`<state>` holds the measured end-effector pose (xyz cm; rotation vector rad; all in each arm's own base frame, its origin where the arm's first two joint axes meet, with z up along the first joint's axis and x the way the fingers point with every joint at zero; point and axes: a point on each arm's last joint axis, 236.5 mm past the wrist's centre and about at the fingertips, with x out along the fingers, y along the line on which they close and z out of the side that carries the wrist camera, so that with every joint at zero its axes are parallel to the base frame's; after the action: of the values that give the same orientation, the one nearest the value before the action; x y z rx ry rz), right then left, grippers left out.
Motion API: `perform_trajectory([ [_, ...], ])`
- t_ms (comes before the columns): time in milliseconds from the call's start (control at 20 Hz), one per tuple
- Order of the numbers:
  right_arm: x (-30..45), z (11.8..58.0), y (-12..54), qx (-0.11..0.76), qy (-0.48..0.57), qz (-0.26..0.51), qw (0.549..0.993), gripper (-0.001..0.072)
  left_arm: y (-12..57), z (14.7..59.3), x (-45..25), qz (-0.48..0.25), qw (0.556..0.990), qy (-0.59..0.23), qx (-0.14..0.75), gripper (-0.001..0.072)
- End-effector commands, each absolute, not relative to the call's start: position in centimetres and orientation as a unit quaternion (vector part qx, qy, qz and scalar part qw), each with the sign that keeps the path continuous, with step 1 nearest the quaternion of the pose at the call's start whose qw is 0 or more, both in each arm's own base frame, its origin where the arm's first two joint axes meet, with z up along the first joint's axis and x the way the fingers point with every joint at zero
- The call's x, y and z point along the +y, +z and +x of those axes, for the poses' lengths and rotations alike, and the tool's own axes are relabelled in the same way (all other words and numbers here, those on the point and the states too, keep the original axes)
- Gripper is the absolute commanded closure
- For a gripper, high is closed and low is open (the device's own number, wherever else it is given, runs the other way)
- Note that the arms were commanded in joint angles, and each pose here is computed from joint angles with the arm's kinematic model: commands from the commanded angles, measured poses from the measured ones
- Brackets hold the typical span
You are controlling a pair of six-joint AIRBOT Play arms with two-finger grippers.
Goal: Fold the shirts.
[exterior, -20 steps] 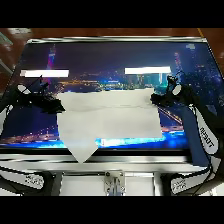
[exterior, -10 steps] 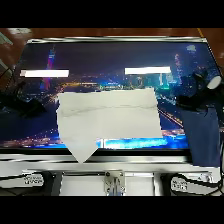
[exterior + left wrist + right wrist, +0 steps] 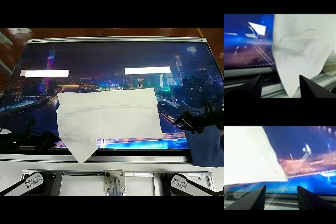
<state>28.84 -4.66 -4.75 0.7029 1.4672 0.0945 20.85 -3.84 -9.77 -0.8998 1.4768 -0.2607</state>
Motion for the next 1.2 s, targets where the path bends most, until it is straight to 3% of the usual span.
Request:
perform_trajectory([
  [0,-4.2,29.3,-4.6,0.64,0.046,0.335,0.69,0.0191,-10.8,21.5,-4.5,-0.403,0.66,-0.105,0.625,0.0188],
  [200,-4.4,29.5,-4.7,0.636,0.043,0.333,0.694,0.0192,-11.6,22.1,-5.5,-0.389,0.663,-0.109,0.63,0.0191],
  [450,-4.4,29.5,-4.7,0.637,0.041,0.336,0.693,0.0192,-12.4,23.4,-7.4,-0.392,0.665,-0.113,0.625,0.0282],
  [500,-4.5,29.4,-4.8,0.638,0.037,0.337,0.691,0.019,-12.5,23.2,-7.8,-0.388,0.662,-0.119,0.631,0.0362],
  [550,-4.5,29.3,-4.8,0.641,0.034,0.338,0.689,0.0115,-12.5,23.1,-8.1,-0.385,0.66,-0.125,0.633,0.0495],
  [600,-4.5,29.1,-4.9,0.644,0.035,0.336,0.686,0.0093,-12.3,22.9,-8.3,-0.381,0.659,-0.137,0.634,0.0612],
  [650,-4.5,28.9,-5.0,0.648,0.034,0.333,0.684,0.0093,-11.8,22.7,-8.6,-0.377,0.656,-0.155,0.635,0.0665],
  [850,-3.7,27.1,-6.1,0.667,0.038,0.337,0.663,0.0093,-9.7,23.8,-8.0,-0.387,0.656,-0.176,0.623,0.0665],
  [1050,-1.1,23.7,-10.0,0.707,0.053,0.356,0.609,0.0096,-8.1,25.0,-7.3,-0.389,0.662,-0.19,0.612,0.0665],
  [1150,0.3,24.6,-11.7,0.701,0.057,0.359,0.614,0.0096,-8.0,25.1,-7.4,-0.393,0.661,-0.19,0.61,0.0665],
])
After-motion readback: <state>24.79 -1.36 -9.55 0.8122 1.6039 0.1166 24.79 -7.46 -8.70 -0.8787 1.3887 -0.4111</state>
